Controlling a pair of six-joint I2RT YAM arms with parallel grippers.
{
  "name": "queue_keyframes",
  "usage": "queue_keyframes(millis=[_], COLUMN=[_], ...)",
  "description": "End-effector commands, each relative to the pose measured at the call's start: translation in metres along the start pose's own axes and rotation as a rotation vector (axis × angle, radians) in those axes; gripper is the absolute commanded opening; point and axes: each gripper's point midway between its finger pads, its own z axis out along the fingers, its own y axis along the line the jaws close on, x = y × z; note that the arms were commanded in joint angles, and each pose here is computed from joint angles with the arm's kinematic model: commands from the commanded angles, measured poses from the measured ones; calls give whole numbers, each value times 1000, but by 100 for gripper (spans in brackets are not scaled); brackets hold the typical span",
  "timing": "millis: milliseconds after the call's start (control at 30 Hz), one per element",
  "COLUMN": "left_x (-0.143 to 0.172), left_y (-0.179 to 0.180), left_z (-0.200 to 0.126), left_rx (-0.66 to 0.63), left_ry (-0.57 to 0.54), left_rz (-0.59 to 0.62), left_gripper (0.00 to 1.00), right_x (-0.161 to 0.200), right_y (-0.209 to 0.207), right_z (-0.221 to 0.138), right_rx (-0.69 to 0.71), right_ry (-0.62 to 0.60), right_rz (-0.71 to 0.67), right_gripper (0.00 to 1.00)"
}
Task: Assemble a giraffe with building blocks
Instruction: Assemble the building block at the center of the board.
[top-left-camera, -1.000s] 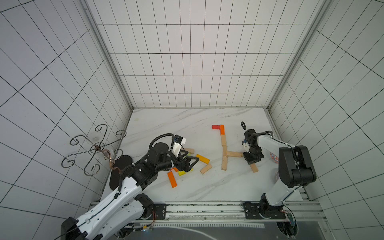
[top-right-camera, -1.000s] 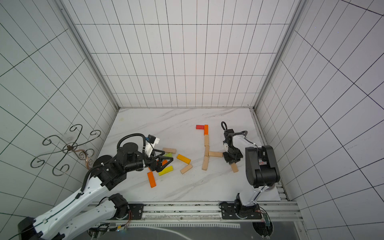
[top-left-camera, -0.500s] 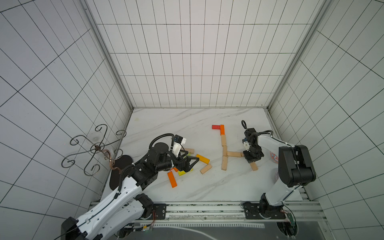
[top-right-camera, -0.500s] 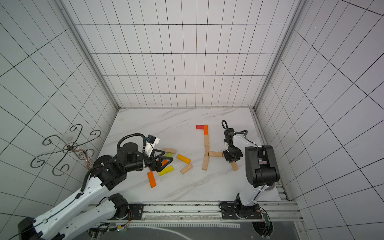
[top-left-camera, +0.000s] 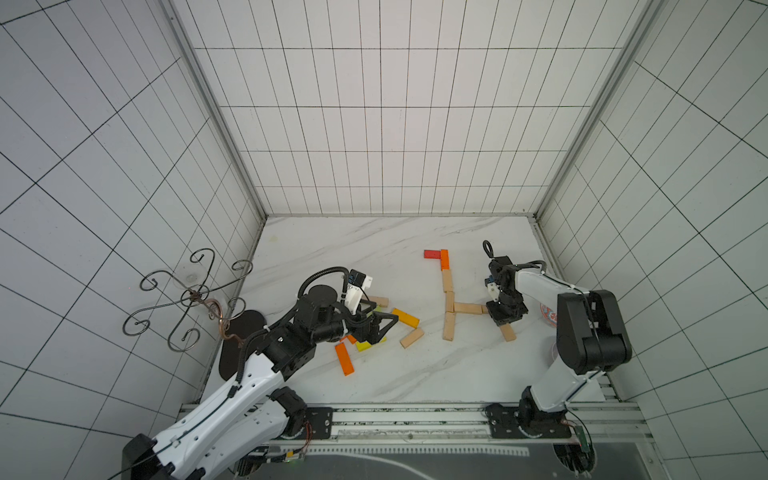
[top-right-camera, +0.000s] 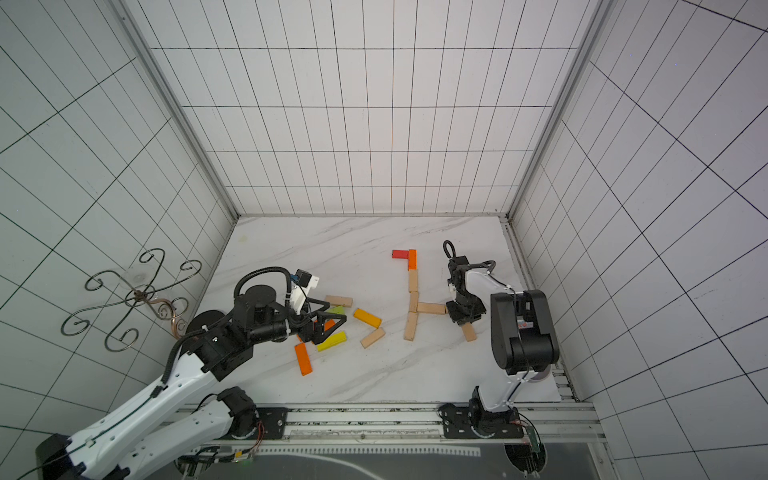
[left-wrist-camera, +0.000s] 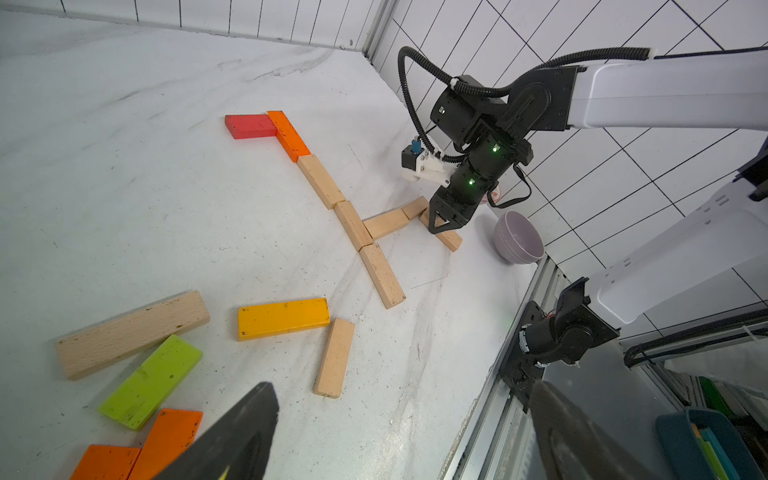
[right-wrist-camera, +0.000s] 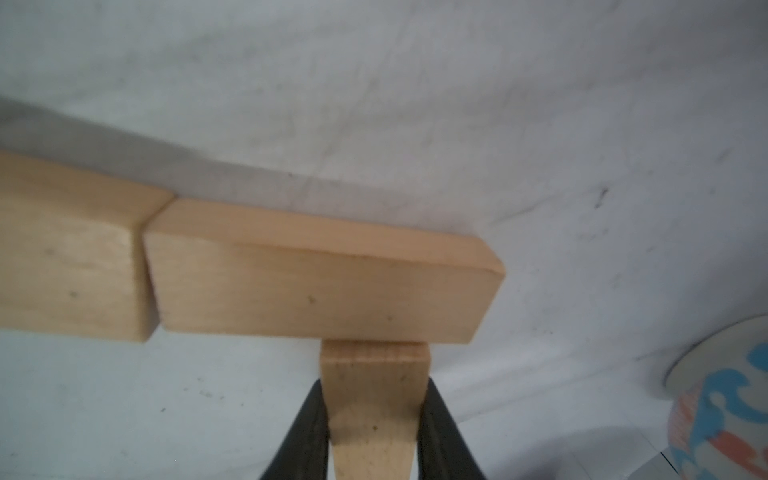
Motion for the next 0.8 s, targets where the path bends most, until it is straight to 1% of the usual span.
queue_keyframes(millis=[0,233,367,600,767], left_x=[-10,-9,-9,-7,-6], left_y=[-5,-5,-4,-1,2], left_z=[-4,-4,-3,-2,-1], left_rx=[8,8,6,-4,-14], left_ry=[-29,-26,-25,-14,-6], left_rz=[28,26,25,20,12], left_gripper=[95,95,95,95,95], right_x=[-28,-26,-26,-22,-20], right_y=[-11,-11,-12,-13,-17], right_z=[-19,-21,-27,-41,-61], right_rx=[16,20,20,22,32], right_ry=[-84,-89,-98,-115,-154], right_rz=[26,23,22,9,2], right_gripper=[32,40,42,47,49])
